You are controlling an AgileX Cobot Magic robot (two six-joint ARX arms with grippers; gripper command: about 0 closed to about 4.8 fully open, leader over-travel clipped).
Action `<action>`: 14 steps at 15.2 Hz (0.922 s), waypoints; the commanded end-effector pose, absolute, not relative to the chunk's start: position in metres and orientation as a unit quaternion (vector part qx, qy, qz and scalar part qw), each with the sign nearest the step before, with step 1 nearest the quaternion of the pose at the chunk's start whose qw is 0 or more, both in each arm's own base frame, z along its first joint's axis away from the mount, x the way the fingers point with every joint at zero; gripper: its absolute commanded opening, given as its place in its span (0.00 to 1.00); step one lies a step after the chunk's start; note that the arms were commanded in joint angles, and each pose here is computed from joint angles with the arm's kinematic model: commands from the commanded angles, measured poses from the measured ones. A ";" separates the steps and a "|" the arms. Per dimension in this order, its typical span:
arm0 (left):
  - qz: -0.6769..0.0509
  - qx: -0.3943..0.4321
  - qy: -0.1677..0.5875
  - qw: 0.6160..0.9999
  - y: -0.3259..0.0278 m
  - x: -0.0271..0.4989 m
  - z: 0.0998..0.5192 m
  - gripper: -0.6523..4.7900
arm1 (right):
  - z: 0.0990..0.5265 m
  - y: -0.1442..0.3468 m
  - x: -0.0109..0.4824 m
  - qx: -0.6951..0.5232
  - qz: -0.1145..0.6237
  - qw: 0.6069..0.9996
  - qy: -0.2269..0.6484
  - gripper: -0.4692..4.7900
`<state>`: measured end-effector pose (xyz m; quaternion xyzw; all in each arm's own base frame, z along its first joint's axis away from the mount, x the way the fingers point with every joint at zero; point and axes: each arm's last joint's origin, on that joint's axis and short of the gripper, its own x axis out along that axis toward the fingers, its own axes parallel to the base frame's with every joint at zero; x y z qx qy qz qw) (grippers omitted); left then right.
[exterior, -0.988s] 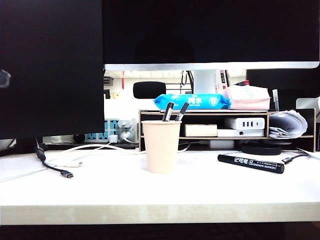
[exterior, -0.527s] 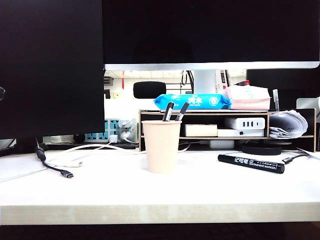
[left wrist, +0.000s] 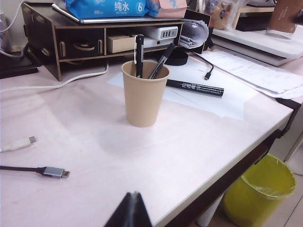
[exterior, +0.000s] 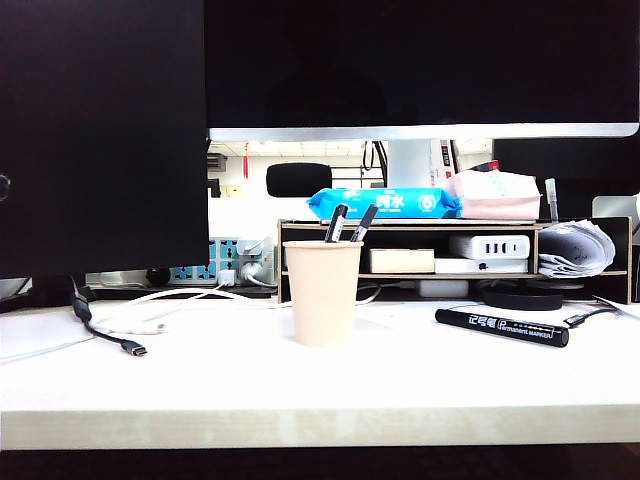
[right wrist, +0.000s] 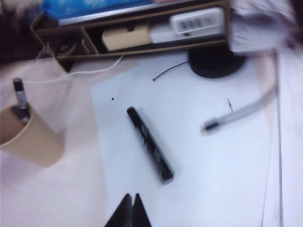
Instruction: Pick up the marker and insert it into the paper cup.
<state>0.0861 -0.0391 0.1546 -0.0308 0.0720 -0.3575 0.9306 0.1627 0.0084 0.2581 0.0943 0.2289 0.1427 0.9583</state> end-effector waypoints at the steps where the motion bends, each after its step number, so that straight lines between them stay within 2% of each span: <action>1: -0.356 -0.030 0.079 0.931 -0.039 0.086 0.153 0.11 | 0.279 0.029 0.252 -0.002 0.211 0.915 0.344 0.08; 3: -0.356 -0.030 0.079 0.931 -0.039 0.086 0.153 0.11 | 0.281 0.051 0.303 -0.047 0.247 0.874 0.415 0.08; 5: -0.356 -0.030 0.079 0.931 -0.039 0.086 0.153 0.11 | 0.276 0.078 0.349 -0.117 0.242 0.838 0.474 0.08; 7: -0.356 -0.030 0.079 0.931 -0.039 0.086 0.153 0.11 | 0.265 0.097 0.372 -0.165 0.241 0.816 0.499 0.08; 9: -0.356 -0.030 0.079 0.931 -0.039 0.086 0.153 0.11 | 0.252 0.115 0.385 -0.197 0.245 0.799 0.513 0.08; 13: -0.355 -0.033 0.080 0.931 -0.039 0.086 0.153 0.11 | 0.227 0.133 0.397 -0.216 0.262 0.788 0.513 0.09; 14: -0.356 -0.033 0.080 0.931 -0.039 0.086 0.153 0.11 | 0.223 0.133 0.398 -0.216 0.262 0.786 0.517 0.16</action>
